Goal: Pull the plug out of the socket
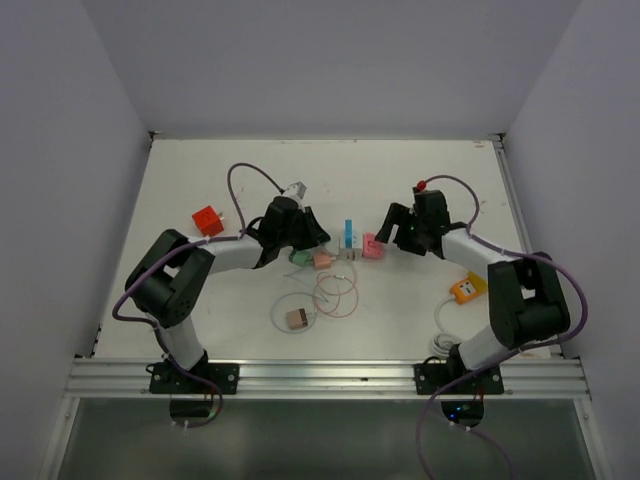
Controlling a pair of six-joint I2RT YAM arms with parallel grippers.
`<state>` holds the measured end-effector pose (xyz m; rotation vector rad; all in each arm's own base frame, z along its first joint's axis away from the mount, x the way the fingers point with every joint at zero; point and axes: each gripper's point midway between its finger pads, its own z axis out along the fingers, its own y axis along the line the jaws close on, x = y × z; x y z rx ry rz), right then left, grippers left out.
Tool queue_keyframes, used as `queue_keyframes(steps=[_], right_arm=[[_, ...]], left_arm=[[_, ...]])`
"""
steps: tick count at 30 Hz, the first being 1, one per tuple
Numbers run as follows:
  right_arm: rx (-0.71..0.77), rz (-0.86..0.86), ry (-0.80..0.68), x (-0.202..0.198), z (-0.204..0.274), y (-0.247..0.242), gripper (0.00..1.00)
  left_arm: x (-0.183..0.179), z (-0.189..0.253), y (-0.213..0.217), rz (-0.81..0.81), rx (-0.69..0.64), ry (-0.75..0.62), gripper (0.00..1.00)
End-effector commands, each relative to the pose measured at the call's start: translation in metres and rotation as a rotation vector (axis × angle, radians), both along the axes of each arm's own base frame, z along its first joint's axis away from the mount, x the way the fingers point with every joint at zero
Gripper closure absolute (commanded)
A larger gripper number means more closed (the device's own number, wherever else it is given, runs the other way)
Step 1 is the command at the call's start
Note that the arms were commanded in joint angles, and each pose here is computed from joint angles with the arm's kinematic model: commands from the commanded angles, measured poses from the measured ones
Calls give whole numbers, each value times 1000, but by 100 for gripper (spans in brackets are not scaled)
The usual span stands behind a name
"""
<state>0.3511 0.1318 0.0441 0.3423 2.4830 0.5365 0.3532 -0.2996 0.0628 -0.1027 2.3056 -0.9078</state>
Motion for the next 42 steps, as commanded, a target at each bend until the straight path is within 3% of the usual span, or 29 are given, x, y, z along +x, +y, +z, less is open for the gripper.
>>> queue_keyframes(steps=[1, 12, 19, 24, 30, 38, 42], right_arm=[[-93, 58, -150, 4, 54, 15, 16], [-168, 98, -258, -9, 113, 78, 1], [-277, 94, -179, -13, 98, 99, 2], [-331, 93, -104, -13, 76, 104, 9], [-344, 93, -54, -13, 55, 110, 10], [-336, 93, 18, -17, 33, 115, 25], [-347, 73, 36, -20, 25, 112, 27]], left_arm=[[0, 14, 1, -20, -22, -46, 91], [-4, 25, -1, -19, -67, -62, 92], [-6, 32, -1, -20, -90, -69, 92], [-6, 38, -1, -20, -100, -83, 92], [-8, 39, -1, -22, -107, -84, 93], [-8, 42, 0, -8, -117, -88, 93], [-8, 41, 1, -2, -120, -86, 93]])
